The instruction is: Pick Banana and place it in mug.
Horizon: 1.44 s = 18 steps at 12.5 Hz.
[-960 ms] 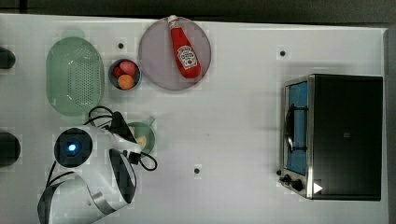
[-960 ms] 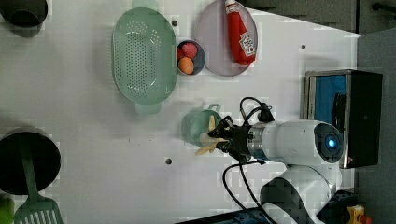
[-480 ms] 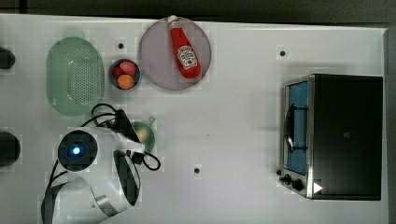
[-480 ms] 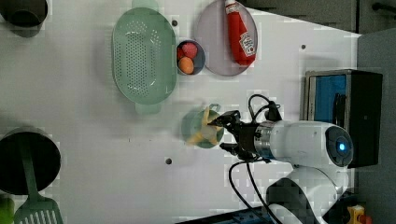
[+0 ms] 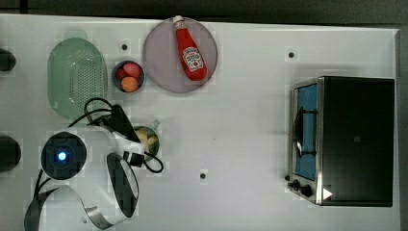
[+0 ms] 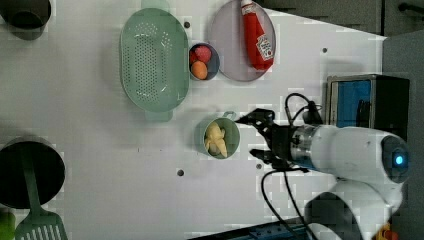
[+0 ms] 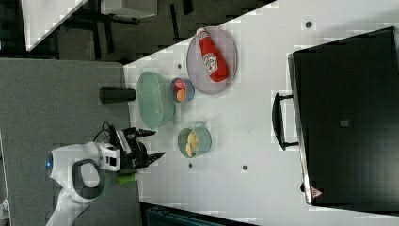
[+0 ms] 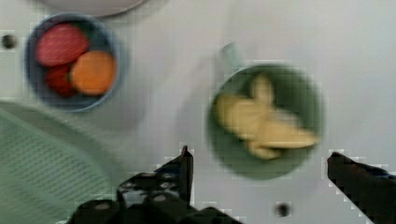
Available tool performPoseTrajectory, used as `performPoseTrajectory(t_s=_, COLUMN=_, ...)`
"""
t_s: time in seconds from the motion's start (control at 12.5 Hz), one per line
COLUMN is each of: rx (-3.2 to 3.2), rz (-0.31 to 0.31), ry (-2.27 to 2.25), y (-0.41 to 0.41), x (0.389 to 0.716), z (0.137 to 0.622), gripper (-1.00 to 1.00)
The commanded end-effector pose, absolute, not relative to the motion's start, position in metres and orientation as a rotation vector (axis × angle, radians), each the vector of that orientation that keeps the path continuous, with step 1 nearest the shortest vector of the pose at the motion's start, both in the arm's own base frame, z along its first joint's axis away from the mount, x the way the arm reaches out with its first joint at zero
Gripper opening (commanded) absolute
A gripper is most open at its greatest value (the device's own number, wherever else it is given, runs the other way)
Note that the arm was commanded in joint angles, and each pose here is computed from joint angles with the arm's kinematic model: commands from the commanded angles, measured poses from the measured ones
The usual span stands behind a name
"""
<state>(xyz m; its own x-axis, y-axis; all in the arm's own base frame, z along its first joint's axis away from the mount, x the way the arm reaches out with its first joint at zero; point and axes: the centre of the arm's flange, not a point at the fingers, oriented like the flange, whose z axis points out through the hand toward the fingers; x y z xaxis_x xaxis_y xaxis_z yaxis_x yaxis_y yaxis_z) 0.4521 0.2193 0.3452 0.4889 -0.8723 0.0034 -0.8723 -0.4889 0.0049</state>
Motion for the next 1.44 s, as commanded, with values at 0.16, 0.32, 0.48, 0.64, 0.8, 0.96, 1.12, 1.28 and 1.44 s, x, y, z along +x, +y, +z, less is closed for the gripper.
performPoseTrajectory(t_s=0.16, rx=2.769, rz=0.128, ry=-1.509, y=0.136, x=0.487, z=0.481, gripper=1.0)
performPoseTrajectory(t_s=0.32, rx=2.767, rz=0.083, ry=-1.473, y=0.09, x=0.484, z=0.533, gripper=1.0)
performPoseTrajectory(t_s=0.48, rx=2.78, rz=0.079, ry=-1.477, y=0.047, x=0.478, z=0.575, gripper=1.0)
performPoseTrajectory(t_s=0.64, rx=2.825, rz=0.061, ry=-1.428, y=-0.001, x=0.467, z=0.6, gripper=1.0)
performPoseTrajectory(t_s=0.8, rx=2.856, rz=0.064, ry=-1.396, y=-0.028, x=0.464, z=0.605, gripper=1.0)
performPoseTrajectory(t_s=0.96, rx=2.838, rz=0.048, ry=-1.436, y=-0.044, x=0.463, z=0.604, gripper=1.0)
performPoseTrajectory(t_s=1.12, rx=2.829, rz=0.031, ry=-1.415, y=-0.04, x=0.462, z=0.601, gripper=1.0)
performPoseTrajectory(t_s=1.28, rx=2.802, rz=0.044, ry=-1.382, y=-0.038, x=0.463, z=0.6, gripper=1.0)
performPoseTrajectory(t_s=1.44, rx=2.801, rz=0.065, ry=-1.374, y=-0.037, x=0.464, z=0.6, gripper=1.0)
